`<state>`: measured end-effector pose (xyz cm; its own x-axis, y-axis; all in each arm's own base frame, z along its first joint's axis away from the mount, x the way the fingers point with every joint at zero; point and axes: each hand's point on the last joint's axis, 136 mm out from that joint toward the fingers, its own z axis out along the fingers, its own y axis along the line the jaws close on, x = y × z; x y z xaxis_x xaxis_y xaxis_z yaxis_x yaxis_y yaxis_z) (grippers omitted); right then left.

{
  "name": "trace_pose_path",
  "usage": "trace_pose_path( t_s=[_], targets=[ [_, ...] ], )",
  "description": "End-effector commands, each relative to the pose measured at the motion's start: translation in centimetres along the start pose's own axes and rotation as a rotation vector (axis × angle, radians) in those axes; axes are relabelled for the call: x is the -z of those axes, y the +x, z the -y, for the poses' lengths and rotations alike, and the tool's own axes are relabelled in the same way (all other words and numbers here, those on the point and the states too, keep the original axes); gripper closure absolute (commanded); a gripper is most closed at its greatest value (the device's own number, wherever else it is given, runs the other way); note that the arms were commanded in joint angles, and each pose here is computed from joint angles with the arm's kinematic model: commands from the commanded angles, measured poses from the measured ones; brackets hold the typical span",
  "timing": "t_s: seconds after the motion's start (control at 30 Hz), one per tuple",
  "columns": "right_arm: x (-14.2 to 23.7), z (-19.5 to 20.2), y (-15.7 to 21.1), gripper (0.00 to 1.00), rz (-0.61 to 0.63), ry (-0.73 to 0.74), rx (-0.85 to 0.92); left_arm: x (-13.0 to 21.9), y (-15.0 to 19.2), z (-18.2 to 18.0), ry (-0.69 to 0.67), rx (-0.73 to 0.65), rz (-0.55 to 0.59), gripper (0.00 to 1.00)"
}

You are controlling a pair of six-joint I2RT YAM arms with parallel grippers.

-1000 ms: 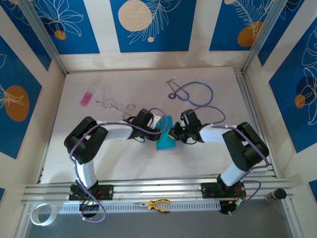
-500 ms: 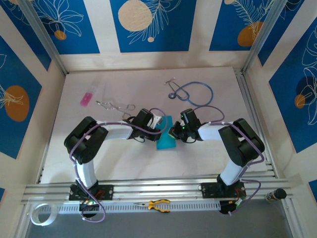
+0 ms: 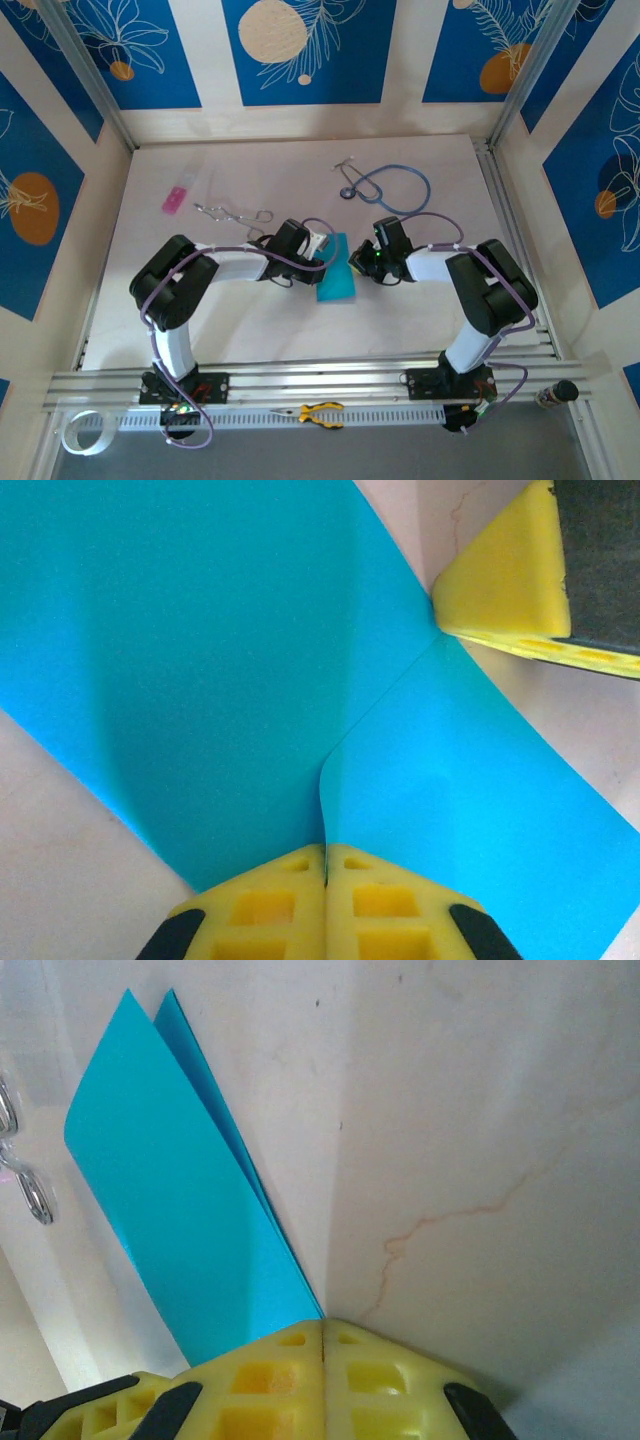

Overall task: Fold a paper plane with a square sheet of paper (pick it up from the middle)
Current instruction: Fold the triangle a second time at the center of the table.

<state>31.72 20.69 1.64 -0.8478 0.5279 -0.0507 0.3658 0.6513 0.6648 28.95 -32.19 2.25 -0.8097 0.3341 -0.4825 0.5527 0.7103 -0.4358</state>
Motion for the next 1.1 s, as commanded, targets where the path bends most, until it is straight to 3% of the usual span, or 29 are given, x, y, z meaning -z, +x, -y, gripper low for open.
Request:
trace_pose_path(
  t_s=[0.0, 0.13, 0.23, 0.6, 0.97, 1.07],
  targets=[
    [1.1, 0.4, -1.1, 1.0, 0.059, 0.039, 0.001, -0.6, 2.3, -1.5, -0.031, 0.027, -0.081, 1.0],
    [2.7, -1.8, -0.6, 1.0, 0.076, -0.03, 0.089, -0.4, 2.2, -1.4, -0.03, 0.028, -0.076, 1.0],
    [2.9, -3.6, 1.0, 1.0, 0.004, -0.098, 0.149, -0.5, 2.2, -1.3, -0.026, 0.029, -0.076, 1.0],
    [-0.4, -3.5, 4.9, 1.0, -0.154, -0.111, 0.129, -0.3, 2.1, -1.3, -0.024, 0.03, -0.074, 1.0],
    [-1.6, 1.8, 5.4, 1.0, -0.158, 0.058, 0.081, 0.0, 1.4, -1.0, -0.025, 0.034, -0.058, 0.99],
    [-1.7, 3.3, 5.6, 1.0, -0.171, 0.089, 0.061, 0.9, 0.0, -0.6, -0.036, 0.042, -0.025, 0.89]
  ],
)
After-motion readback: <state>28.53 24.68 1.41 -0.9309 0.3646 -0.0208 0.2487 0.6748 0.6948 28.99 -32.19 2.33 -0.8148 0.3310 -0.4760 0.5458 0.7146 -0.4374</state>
